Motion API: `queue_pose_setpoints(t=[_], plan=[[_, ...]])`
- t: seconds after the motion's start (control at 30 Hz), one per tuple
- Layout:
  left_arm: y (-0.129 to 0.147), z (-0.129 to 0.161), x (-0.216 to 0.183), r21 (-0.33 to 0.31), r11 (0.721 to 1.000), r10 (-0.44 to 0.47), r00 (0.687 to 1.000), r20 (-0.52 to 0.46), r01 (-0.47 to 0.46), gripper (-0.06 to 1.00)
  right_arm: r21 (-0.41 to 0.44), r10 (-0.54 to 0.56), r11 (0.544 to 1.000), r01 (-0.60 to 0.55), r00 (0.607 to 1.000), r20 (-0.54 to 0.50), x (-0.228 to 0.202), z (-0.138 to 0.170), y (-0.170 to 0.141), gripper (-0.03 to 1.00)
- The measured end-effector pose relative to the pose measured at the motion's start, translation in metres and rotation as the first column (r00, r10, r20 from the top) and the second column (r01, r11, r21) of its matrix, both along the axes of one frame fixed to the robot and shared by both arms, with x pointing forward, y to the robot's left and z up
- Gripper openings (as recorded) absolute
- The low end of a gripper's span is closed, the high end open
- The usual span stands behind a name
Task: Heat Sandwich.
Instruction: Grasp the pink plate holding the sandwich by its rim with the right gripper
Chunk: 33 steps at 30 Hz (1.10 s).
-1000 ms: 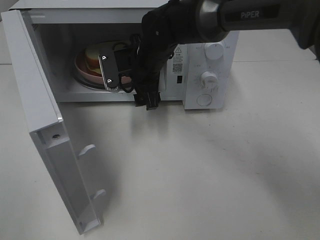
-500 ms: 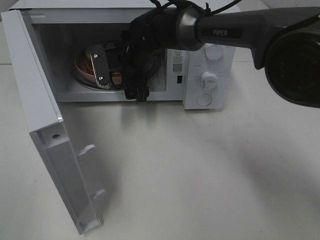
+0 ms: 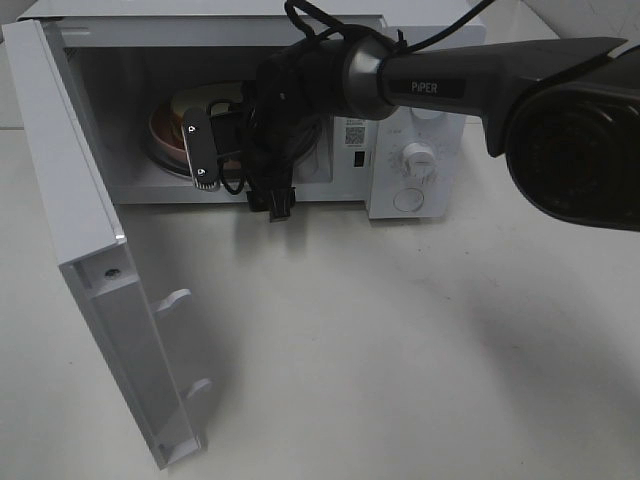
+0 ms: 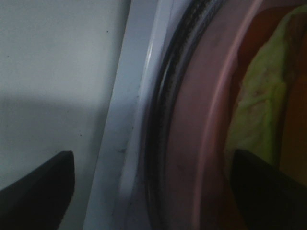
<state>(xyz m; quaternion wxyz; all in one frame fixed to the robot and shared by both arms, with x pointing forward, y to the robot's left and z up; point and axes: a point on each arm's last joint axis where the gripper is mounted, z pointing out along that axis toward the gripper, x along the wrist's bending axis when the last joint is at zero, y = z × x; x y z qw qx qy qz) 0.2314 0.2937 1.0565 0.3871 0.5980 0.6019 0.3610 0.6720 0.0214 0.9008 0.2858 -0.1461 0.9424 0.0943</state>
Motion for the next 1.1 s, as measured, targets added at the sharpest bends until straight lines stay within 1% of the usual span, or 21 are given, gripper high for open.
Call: queue_pose_setpoints(t=[0.23, 0.27, 0.33, 0.37, 0.4, 0.43, 0.47, 0.5, 0.57, 0.6, 0.63, 0.67, 0.7, 0.73, 1.0, 1.07, 1.1], plan=[[0.000, 0.000, 0.000, 0.000, 1.000, 0.000, 1.000, 0.000, 0.000, 0.99, 0.008, -0.004, 1.000, 0.005, 1.000, -0.016, 0.000, -0.009, 0.001, 0.83], [0.000, 0.000, 0.000, 0.000, 1.000, 0.000, 1.000, 0.000, 0.000, 0.99, 0.013, -0.004, 1.000, 0.004, 1.000, -0.013, 0.000, -0.010, 0.002, 0.82], [0.000, 0.000, 0.000, 0.000, 1.000, 0.000, 1.000, 0.000, 0.000, 0.99, 0.031, -0.017, 0.999, 0.017, 1.000, -0.011, 0.001, -0.010, 0.002, 0.77], [0.000, 0.000, 0.000, 0.000, 1.000, 0.000, 1.000, 0.000, 0.000, 0.99, 0.031, -0.017, 0.999, 0.017, 1.000, -0.011, 0.001, -0.010, 0.002, 0.77], [0.000, 0.000, 0.000, 0.000, 1.000, 0.000, 1.000, 0.000, 0.000, 0.99, 0.037, -0.021, 0.999, 0.021, 1.000, -0.009, 0.001, -0.010, 0.003, 0.74], [0.000, 0.000, 0.000, 0.000, 1.000, 0.000, 1.000, 0.000, 0.000, 0.99, 0.048, -0.028, 0.998, 0.029, 1.000, -0.004, 0.002, -0.009, 0.003, 0.65], [0.000, 0.000, 0.000, 0.000, 1.000, 0.000, 1.000, 0.000, 0.000, 0.99, 0.054, -0.035, 0.998, 0.036, 0.999, -0.006, 0.002, -0.008, 0.003, 0.61], [0.000, 0.000, 0.000, 0.000, 1.000, 0.000, 1.000, 0.000, 0.000, 0.99, 0.054, -0.035, 0.998, 0.036, 0.999, -0.006, 0.002, -0.008, 0.003, 0.61], [0.000, 0.000, 0.000, 0.000, 1.000, 0.000, 1.000, 0.000, 0.000, 0.99, 0.056, -0.043, 0.997, 0.044, 0.999, -0.020, 0.000, -0.007, 0.005, 0.50], [0.000, 0.000, 0.000, 0.000, 1.000, 0.000, 1.000, 0.000, 0.000, 0.99, 0.058, -0.048, 0.997, 0.049, 0.999, -0.027, -0.003, -0.005, 0.007, 0.41], [0.000, 0.000, 0.000, 0.000, 1.000, 0.000, 1.000, 0.000, 0.000, 0.99, 0.061, -0.056, 0.996, 0.058, 0.998, -0.035, -0.004, -0.004, 0.007, 0.36], [0.000, 0.000, 0.000, 0.000, 1.000, 0.000, 1.000, 0.000, 0.000, 0.99, 0.061, -0.056, 0.996, 0.058, 0.998, -0.035, -0.004, -0.004, 0.007, 0.36], [0.000, 0.000, 0.000, 0.000, 1.000, 0.000, 1.000, 0.000, 0.000, 0.99, 0.067, -0.063, 0.996, 0.066, 0.997, -0.043, -0.005, -0.003, 0.008, 0.31], [0.000, 0.000, 0.000, 0.000, 1.000, 0.000, 1.000, 0.000, 0.000, 0.99, 0.071, -0.070, 0.995, 0.074, 0.996, -0.048, -0.006, -0.002, 0.009, 0.30], [0.000, 0.000, 0.000, 0.000, 1.000, 0.000, 1.000, 0.000, 0.000, 0.99, 0.072, -0.071, 0.995, 0.074, 0.996, -0.045, -0.006, 0.001, 0.009, 0.30], [0.000, 0.000, 0.000, 0.000, 1.000, 0.000, 1.000, 0.000, 0.000, 0.99, 0.072, -0.075, 0.994, 0.078, 0.996, -0.049, -0.007, 0.003, 0.008, 0.25], [0.000, 0.000, 0.000, 0.000, 1.000, 0.000, 1.000, 0.000, 0.000, 0.99, 0.074, -0.075, 0.994, 0.078, 0.996, -0.048, -0.007, 0.004, 0.008, 0.25]])
